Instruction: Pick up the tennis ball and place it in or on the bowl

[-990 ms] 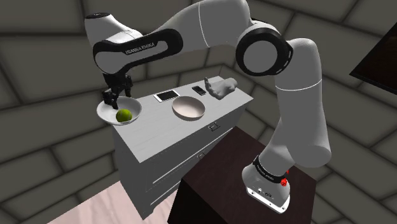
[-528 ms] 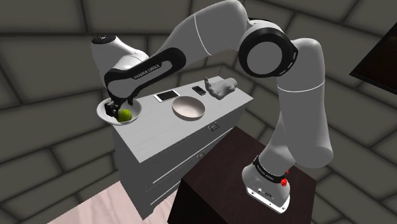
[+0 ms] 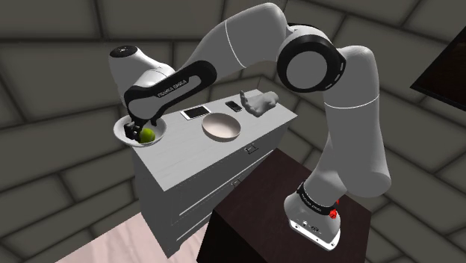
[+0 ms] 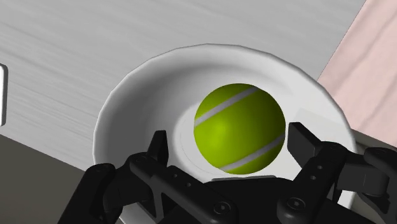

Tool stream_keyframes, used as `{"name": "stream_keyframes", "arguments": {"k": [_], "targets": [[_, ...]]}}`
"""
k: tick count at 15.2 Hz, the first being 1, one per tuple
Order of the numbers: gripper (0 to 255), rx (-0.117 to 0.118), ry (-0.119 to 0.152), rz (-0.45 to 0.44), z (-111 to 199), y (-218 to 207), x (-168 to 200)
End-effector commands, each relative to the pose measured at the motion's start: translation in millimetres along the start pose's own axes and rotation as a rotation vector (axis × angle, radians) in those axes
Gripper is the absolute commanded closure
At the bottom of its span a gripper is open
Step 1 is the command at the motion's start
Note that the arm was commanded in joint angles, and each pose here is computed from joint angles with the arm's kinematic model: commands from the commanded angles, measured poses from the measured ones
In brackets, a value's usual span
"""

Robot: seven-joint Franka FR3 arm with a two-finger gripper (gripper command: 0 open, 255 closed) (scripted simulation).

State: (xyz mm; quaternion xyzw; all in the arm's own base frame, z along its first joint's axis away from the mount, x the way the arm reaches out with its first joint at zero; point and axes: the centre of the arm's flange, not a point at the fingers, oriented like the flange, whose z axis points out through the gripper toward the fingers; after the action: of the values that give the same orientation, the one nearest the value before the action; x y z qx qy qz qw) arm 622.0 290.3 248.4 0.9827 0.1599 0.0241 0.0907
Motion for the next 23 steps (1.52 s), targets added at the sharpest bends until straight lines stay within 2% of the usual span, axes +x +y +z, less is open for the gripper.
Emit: {"name": "stream_keyframes", "arguments": {"k": [1,2,3,12,23], "targets": [[0,0.000,0.000,0.000,0.1,0.0,0.0],[0,0.000,0.000,0.000,0.0,0.0,0.0],[255,0.000,0.000,0.000,0.0,0.0,0.0],[255,0.000,0.000,0.000,0.1,0.0,0.0],[255,0.000,0.000,0.000,-57.0,10.8,1.0]]}}
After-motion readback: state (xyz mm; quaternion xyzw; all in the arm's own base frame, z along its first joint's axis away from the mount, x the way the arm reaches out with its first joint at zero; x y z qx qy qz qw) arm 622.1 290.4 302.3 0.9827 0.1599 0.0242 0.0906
